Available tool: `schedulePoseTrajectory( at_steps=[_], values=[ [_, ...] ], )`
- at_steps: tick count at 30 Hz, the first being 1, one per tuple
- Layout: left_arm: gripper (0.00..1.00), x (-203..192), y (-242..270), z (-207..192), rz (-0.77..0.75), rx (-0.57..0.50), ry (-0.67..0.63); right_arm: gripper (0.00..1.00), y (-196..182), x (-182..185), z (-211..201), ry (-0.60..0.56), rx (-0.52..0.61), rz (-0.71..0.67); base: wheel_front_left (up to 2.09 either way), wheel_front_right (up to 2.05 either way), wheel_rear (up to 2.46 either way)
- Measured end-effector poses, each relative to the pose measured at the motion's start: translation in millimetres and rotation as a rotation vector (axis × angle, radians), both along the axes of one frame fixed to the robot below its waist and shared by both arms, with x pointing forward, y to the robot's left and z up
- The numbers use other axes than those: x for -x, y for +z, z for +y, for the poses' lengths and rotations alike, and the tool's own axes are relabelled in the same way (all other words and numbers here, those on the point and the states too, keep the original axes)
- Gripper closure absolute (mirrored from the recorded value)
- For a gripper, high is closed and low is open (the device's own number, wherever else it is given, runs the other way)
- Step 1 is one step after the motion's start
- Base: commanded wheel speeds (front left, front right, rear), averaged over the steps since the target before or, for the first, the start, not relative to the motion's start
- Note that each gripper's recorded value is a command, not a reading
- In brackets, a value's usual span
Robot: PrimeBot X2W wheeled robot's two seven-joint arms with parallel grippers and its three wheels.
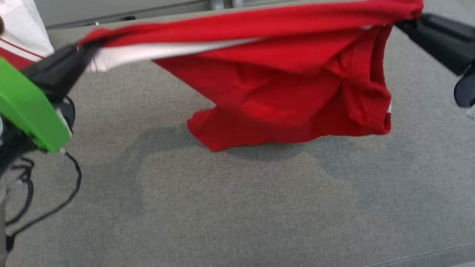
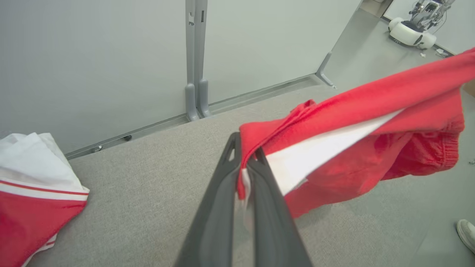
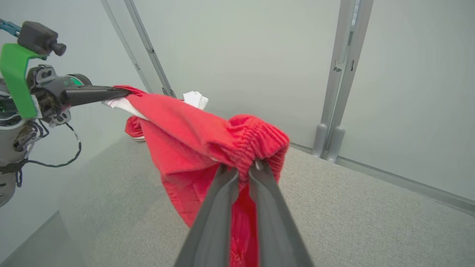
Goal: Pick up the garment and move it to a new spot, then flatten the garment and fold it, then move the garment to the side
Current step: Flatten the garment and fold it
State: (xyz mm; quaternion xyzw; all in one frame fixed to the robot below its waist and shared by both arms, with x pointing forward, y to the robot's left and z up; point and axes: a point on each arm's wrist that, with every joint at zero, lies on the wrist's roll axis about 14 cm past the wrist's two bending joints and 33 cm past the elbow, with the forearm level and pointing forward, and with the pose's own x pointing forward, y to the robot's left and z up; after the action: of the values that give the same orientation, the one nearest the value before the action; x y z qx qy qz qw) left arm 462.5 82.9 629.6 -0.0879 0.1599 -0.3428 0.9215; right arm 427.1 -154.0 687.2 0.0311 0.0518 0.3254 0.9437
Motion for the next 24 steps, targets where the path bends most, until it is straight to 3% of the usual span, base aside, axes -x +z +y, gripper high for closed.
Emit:
schedulePoseTrajectory(
  at_steps=[5,7,10,15,21,24],
  values=[
    [1.00,-75.7,8.6,4.6,-0.005,-0.076,0.063,1.00,8.6,-76.6,-0.8,-0.051,0.040,0.026,0.00,0.00,0.00],
    [1.00,-110.9,22.1,8.0,-0.069,-0.079,0.122,1.00,21.5,-110.3,8.2,-0.065,-0.002,-0.007,0.00,0.00,0.00],
    [1.00,-158.6,28.1,6.2,-0.122,-0.036,0.204,1.00,39.5,-158.6,24.5,-0.101,-0.039,-0.089,0.00,0.00,0.00],
    [1.00,-218.1,46.4,7.2,-0.333,-0.006,0.313,1.00,54.8,-221.5,55.0,-0.145,-0.115,-0.246,0.00,0.00,0.00],
    [1.00,-253.6,39.7,1.7,-0.587,-0.012,0.335,1.00,28.2,-273.7,65.5,-0.210,-0.118,-0.381,0.00,0.00,0.00],
    [1.00,-266.2,17.7,3.7,-0.621,0.002,0.339,1.00,-9.2,-291.3,77.3,-0.196,-0.116,-0.341,0.00,0.00,0.00]
  ],
)
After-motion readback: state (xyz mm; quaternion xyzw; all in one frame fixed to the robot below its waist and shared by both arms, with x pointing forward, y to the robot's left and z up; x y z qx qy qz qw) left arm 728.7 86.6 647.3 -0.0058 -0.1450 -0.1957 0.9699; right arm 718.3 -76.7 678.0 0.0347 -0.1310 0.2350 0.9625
